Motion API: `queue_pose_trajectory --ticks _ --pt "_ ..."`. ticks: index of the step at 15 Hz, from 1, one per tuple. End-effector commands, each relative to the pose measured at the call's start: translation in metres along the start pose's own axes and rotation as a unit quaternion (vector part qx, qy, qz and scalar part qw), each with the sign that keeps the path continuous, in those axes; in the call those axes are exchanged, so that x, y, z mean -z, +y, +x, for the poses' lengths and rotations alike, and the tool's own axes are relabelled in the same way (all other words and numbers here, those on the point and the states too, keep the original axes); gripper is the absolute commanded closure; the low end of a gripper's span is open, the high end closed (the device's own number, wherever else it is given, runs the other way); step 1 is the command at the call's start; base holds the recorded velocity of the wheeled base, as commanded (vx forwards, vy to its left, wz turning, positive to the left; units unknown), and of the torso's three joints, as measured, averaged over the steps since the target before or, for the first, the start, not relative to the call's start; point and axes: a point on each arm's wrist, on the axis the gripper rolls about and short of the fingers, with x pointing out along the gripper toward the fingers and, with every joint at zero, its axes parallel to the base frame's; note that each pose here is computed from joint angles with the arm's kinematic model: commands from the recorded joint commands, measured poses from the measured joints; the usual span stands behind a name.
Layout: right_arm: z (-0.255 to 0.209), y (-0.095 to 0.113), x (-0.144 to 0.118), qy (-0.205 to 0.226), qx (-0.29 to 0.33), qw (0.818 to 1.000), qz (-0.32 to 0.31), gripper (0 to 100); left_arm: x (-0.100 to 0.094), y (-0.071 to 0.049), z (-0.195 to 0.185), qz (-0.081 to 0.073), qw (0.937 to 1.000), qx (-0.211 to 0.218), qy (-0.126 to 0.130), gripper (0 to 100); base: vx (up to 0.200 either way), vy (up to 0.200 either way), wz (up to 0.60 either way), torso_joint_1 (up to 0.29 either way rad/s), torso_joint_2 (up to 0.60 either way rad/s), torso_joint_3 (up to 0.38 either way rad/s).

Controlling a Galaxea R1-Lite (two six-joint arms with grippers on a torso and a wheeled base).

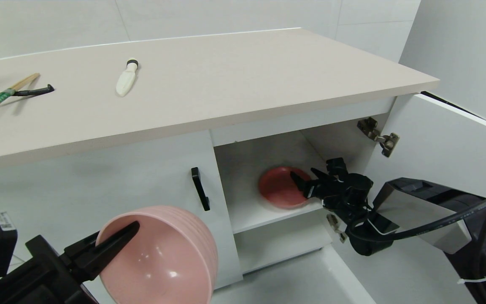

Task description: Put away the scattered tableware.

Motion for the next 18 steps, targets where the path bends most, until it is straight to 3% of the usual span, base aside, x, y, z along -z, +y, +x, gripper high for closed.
queue_pose_trajectory --ticks 1,5,6,7,9,12,15,18 --pt "-0.001 0.001 -0.003 -0.004 -0.001 1.0 -0.001 0 0.0 0.0 0.001 0.0 1.0 0.0 0.001 100 0.0 0.0 0.0 0.0 0.0 0.0" --pt "-0.02 0.013 -0.047 -0.028 -0.01 1.0 -0.008 0 -0.001 0.001 0.009 0.0 1.0 0.0 0.006 100 0.0 0.0 0.0 0.0 0.0 0.0" --pt "-0.039 0.022 -0.062 -0.018 -0.012 1.0 -0.007 0 -0.004 0.002 0.014 0.012 0.9999 0.002 0.0 100 0.0 0.0 0.0 0.0 0.0 0.0" --pt "-0.054 0.027 -0.071 -0.005 -0.01 1.0 -0.01 0 -0.007 0.002 0.016 0.039 0.9992 0.001 -0.009 100 0.0 0.0 0.0 0.0 0.0 0.0" --pt "-0.091 0.036 -0.09 0.022 -0.007 0.998 -0.058 0 -0.005 0.0 0.024 0.072 0.9973 0.015 -0.001 100 0.0 0.0 0.0 0.0 0.0 0.0" --pt "-0.141 0.062 -0.125 0.022 -0.026 0.996 -0.081 0 -0.01 -0.018 0.036 0.072 0.9947 0.072 -0.01 100 0.0 0.0 0.0 0.0 0.0 0.0" --pt "-0.186 0.087 -0.135 0.04 -0.059 0.994 -0.084 0 -0.012 -0.022 0.057 0.071 0.9951 0.068 -0.005 100 0.0 0.0 0.0 0.0 0.0 0.0" --pt "-0.226 0.092 -0.143 0.049 -0.062 0.993 -0.084 0 -0.007 -0.036 0.069 0.071 0.9937 0.086 0.009 100 0.0 0.0 0.0 0.0 0.0 0.0"
